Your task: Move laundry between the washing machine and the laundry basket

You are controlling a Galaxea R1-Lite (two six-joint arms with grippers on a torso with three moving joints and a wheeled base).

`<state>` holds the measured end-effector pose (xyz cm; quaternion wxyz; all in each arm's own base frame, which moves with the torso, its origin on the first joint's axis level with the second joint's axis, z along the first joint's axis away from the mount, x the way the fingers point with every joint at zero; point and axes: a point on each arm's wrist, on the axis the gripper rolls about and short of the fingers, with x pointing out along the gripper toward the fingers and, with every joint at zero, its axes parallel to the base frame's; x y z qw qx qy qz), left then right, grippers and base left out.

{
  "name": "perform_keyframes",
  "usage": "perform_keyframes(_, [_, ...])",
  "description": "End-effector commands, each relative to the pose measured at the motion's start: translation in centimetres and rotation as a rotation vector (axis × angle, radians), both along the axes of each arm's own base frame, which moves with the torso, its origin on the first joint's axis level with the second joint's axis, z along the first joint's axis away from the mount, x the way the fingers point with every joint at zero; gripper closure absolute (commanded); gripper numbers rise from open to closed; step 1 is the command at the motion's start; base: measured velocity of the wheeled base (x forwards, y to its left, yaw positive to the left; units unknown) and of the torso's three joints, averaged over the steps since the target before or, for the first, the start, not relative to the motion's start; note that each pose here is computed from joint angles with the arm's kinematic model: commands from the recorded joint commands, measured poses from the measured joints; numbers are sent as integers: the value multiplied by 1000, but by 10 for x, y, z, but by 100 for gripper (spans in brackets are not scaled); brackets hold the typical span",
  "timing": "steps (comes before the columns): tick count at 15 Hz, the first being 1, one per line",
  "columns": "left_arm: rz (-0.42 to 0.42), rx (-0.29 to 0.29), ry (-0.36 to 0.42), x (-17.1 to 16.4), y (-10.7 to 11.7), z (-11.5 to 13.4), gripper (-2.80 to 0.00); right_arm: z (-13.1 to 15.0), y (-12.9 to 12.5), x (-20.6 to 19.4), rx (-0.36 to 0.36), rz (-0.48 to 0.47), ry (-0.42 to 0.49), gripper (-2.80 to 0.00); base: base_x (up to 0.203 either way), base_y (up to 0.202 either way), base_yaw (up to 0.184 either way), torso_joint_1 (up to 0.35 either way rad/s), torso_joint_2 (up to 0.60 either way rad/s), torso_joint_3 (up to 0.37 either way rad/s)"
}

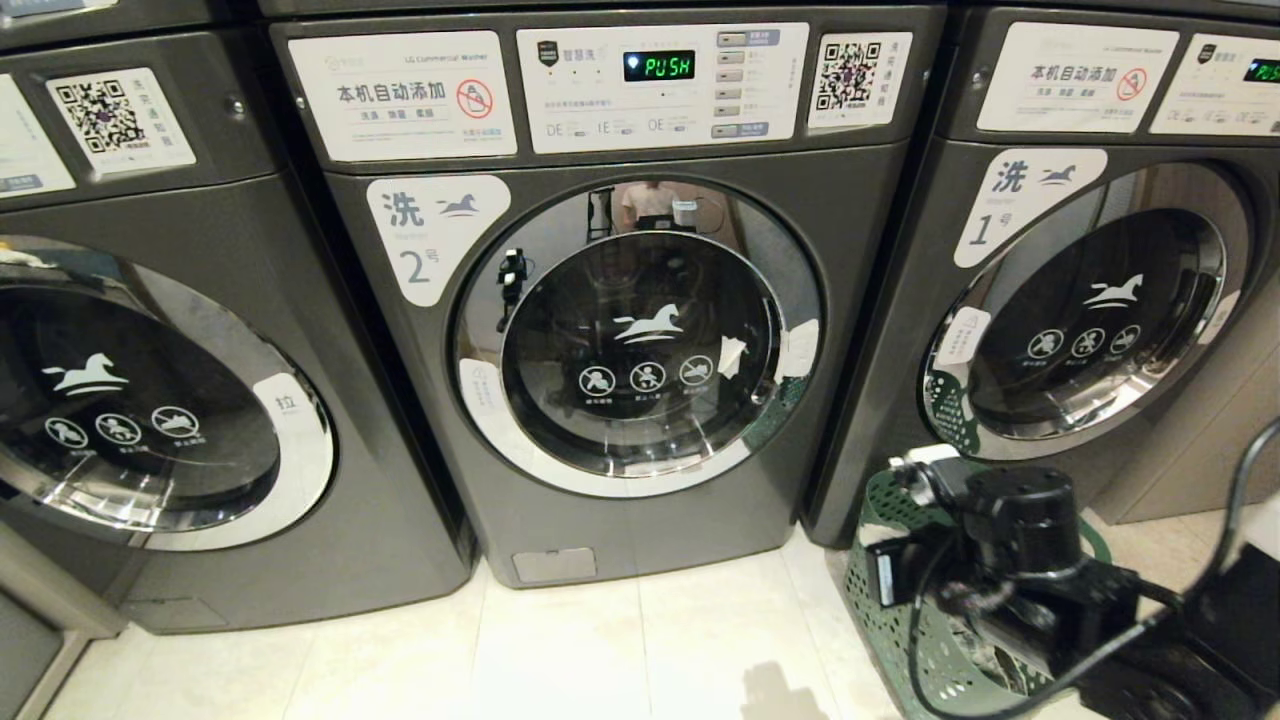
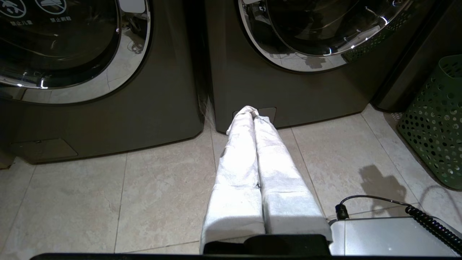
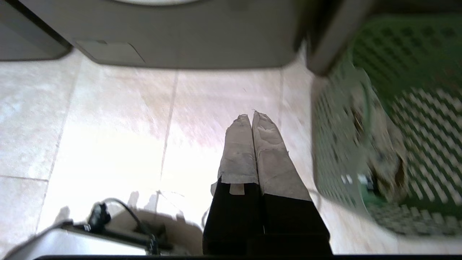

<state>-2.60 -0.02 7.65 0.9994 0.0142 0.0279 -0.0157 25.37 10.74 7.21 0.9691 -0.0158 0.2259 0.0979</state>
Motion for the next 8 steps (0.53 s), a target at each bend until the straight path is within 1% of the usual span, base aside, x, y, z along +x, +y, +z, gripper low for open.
perform_keyframes(1, [0, -4, 1, 0, 0, 0, 0, 9, -21, -56, 7, -53, -4, 0, 0, 0, 0, 0, 0, 0])
perform_keyframes(2, [0, -4, 1, 0, 0, 0, 0, 5, -28, -71, 0, -101, 12, 0, 0, 0, 0, 0, 0, 0])
perform_keyframes(3, [0, -3, 1, 0, 0, 0, 0, 4, -35, -81, -13, -189, -1, 0, 0, 0, 0, 0, 0, 0])
perform_keyframes(5, [-1, -1, 1, 0, 0, 0, 0, 6, -43, -89, -32, -394, -60, 0, 0, 0, 0, 0, 0, 0])
perform_keyframes(6, [-2, -1, 1, 0, 0, 0, 0, 9, -47, -94, -27, -482, -95, 0, 0, 0, 0, 0, 0, 0])
perform_keyframes(8, [-1, -1, 1, 0, 0, 0, 0, 21, -57, -104, 15, -551, -160, 0, 0, 0, 0, 0, 0, 0])
